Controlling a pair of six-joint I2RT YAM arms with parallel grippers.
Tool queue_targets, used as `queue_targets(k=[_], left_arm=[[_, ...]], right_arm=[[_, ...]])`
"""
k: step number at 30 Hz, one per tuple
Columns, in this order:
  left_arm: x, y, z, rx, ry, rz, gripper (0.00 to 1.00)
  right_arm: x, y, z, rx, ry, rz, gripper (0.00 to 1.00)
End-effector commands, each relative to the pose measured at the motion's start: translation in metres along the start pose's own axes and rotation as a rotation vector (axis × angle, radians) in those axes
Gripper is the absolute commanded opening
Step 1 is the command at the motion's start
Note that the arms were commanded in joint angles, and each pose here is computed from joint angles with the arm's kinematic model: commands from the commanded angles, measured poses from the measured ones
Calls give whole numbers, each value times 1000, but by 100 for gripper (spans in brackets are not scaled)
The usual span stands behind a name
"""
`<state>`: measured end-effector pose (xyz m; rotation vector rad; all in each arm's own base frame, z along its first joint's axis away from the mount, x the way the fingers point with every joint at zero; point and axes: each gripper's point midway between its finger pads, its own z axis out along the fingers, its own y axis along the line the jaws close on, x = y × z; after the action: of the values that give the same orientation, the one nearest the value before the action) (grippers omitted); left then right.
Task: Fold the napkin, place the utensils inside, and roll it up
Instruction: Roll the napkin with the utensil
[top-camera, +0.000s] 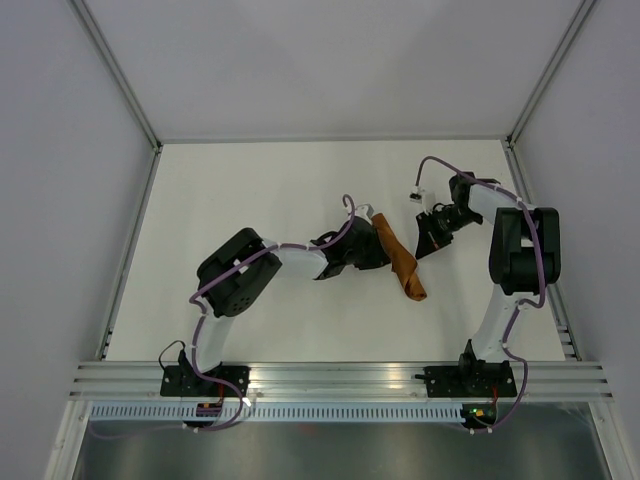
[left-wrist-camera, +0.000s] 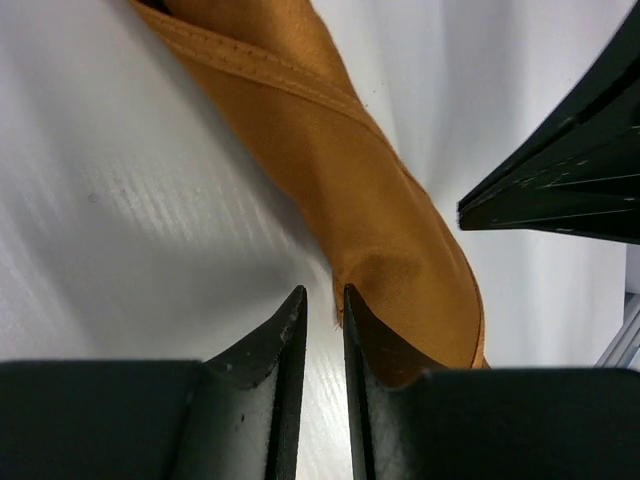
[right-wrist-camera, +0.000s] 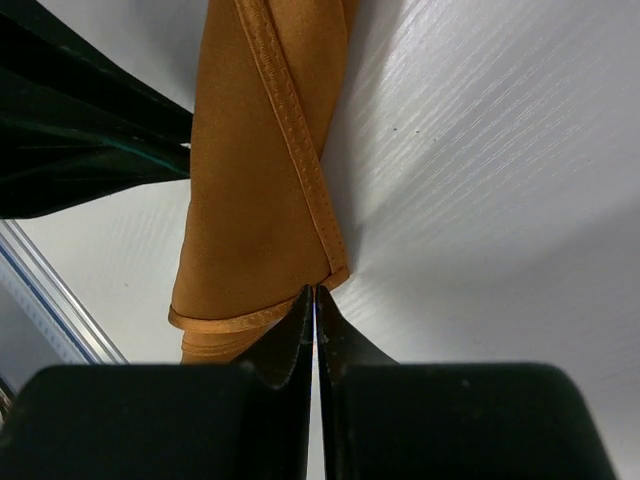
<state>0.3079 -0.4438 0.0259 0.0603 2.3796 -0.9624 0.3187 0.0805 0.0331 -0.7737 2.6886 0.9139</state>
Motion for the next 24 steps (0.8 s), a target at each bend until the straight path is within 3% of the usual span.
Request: queue_targets(k=[1, 24], left_arm=[[-12, -16, 7, 24, -28, -39, 25], [-4, -20, 21, 46, 15, -57, 25]], right_arm=[[1, -7, 10, -2, 5, -3, 5], [-1, -6, 54, -80, 79, 70, 2]])
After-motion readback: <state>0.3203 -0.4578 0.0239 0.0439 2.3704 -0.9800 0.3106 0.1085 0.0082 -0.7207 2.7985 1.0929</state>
